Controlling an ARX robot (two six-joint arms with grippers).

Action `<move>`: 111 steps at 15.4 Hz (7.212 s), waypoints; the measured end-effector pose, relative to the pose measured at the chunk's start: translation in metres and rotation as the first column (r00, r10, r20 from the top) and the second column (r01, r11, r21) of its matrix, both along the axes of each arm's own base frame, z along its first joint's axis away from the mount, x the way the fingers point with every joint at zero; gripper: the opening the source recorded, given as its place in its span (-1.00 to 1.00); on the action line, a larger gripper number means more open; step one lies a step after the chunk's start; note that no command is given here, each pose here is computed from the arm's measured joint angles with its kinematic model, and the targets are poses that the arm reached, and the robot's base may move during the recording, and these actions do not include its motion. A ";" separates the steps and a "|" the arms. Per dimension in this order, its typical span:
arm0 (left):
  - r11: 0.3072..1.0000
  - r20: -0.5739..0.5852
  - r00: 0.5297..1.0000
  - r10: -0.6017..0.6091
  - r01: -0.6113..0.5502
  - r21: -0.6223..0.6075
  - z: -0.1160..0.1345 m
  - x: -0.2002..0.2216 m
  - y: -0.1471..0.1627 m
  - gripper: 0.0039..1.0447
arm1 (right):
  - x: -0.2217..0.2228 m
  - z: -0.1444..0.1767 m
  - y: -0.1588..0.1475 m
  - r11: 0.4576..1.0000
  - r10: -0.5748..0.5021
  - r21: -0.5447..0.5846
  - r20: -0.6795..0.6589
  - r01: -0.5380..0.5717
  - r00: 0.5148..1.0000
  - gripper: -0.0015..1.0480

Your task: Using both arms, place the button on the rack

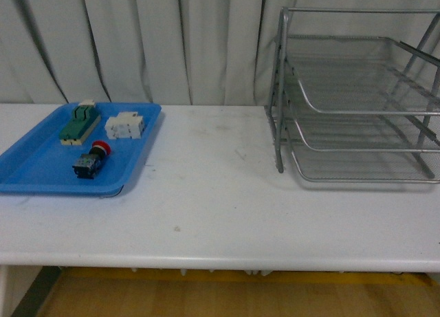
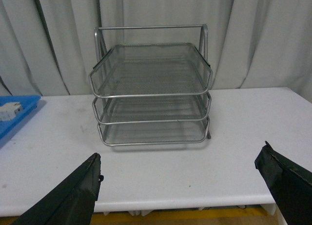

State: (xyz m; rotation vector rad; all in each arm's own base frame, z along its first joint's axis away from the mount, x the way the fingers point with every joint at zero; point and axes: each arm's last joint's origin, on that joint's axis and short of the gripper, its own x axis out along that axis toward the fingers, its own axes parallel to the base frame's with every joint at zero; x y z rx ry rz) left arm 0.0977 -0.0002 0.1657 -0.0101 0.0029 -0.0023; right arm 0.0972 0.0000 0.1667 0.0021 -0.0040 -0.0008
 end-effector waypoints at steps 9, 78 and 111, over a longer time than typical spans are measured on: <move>1.000 0.000 1.000 0.000 0.000 0.000 0.000 0.000 0.000 0.88 | 0.000 0.000 0.000 1.000 0.000 0.000 0.000 0.000 1.000 0.87; 1.000 0.000 1.000 0.000 0.000 0.000 0.000 0.000 0.000 0.88 | 0.184 -0.124 -0.033 0.242 0.132 0.915 -0.361 0.324 0.923 0.18; 1.000 0.000 1.000 0.000 0.000 0.000 0.000 0.000 0.000 0.88 | 0.000 0.000 0.000 1.000 0.000 0.003 0.000 0.000 1.000 -0.13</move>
